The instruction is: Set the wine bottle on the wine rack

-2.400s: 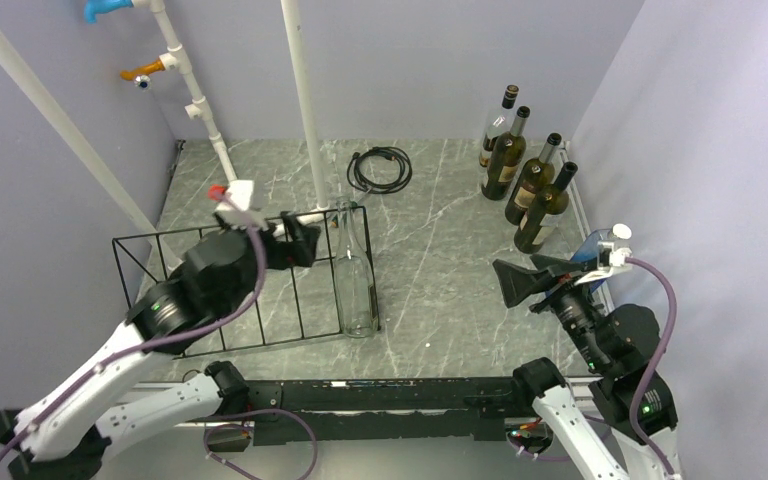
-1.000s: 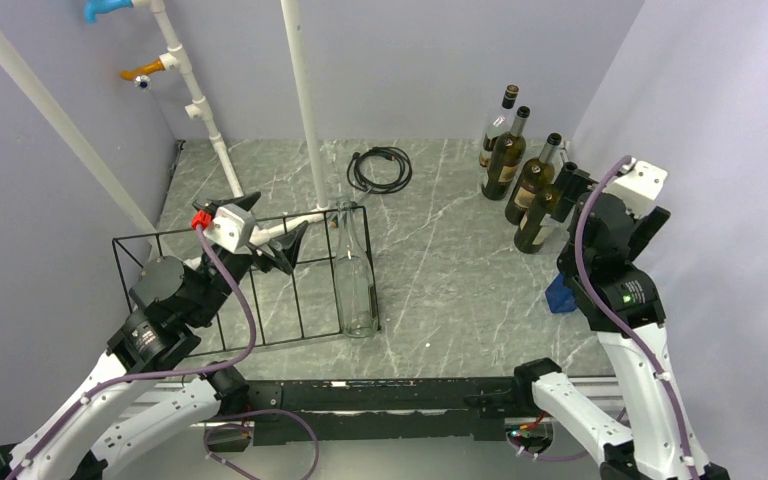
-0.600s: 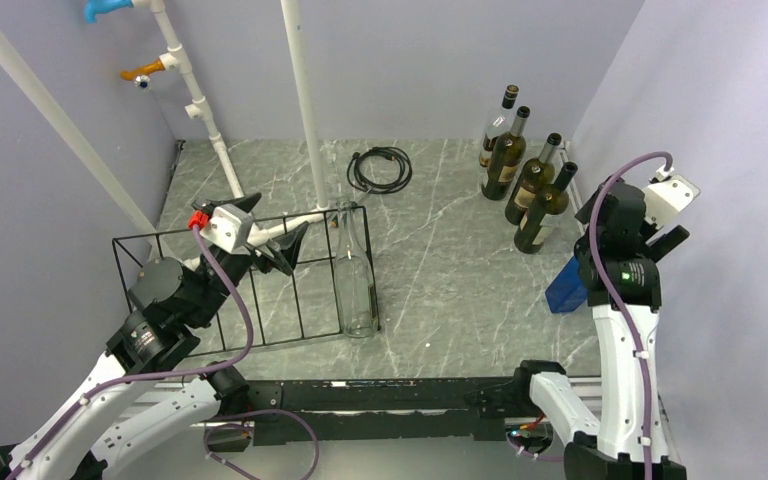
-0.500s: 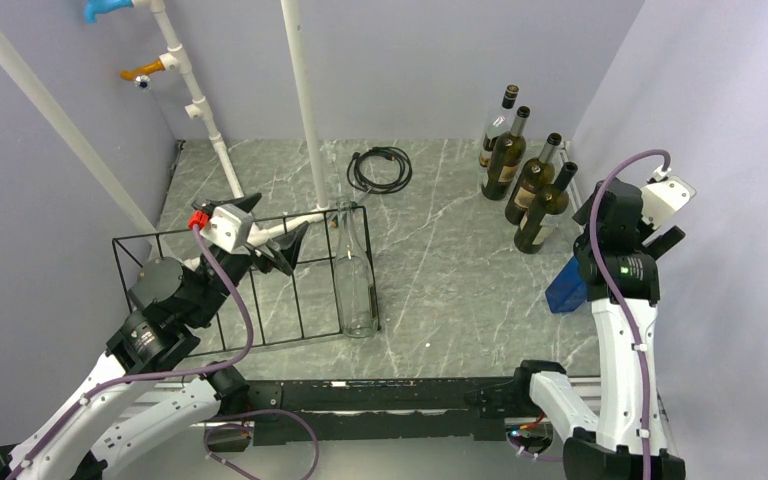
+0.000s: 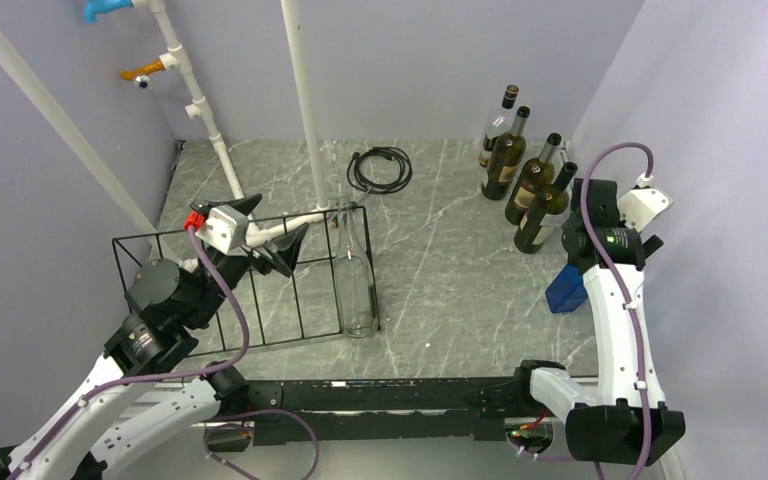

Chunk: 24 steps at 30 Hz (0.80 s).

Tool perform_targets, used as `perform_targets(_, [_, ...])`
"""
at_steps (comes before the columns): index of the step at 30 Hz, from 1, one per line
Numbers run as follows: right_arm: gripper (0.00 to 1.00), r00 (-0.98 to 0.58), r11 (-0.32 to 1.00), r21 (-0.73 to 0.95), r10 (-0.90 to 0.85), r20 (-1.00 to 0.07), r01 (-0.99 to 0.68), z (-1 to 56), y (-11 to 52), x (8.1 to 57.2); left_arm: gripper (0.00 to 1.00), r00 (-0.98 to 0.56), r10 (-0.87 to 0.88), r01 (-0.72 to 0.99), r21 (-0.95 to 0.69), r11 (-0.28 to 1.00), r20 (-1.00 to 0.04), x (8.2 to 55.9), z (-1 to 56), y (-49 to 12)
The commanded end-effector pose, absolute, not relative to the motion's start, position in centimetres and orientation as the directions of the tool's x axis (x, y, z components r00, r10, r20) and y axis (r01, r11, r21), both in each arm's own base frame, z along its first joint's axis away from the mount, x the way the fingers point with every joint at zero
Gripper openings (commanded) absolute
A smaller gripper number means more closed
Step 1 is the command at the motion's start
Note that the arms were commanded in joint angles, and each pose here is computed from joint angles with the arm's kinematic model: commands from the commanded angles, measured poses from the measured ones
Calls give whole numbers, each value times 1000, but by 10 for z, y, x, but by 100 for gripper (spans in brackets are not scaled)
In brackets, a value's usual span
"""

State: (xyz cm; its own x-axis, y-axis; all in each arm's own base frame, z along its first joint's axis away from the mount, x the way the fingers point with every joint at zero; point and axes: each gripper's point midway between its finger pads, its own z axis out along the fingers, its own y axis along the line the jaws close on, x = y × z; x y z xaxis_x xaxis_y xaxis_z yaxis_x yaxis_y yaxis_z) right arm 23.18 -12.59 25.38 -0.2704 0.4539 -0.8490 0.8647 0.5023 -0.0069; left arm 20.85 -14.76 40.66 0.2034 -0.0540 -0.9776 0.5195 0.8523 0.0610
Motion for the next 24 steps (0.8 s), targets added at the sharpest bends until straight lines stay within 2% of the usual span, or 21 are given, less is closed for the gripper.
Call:
perform_targets(1, [100, -213, 447, 14, 454, -865, 895, 252, -132, 228, 100, 227, -100, 533, 38, 845, -969, 205, 422, -148])
perform_targets(8, [99, -172, 409, 24, 436, -884, 912, 246, -139, 228, 100, 215, -97, 532, 33, 846, -972, 208, 419, -150])
perform_targets(16, [91, -114, 354, 60, 451, -885, 933, 231, -141, 227, 99, 199, -93, 536, 29, 844, -976, 211, 415, -154])
perform_targets(21, [77, -90, 363, 87, 443, -892, 928, 229, -141, 229, 100, 197, -97, 538, 25, 842, -976, 210, 414, -154])
perform_targets(24, [56, -94, 406, 113, 455, -886, 907, 230, -136, 233, 100, 192, -98, 541, 22, 841, -976, 210, 414, -155])
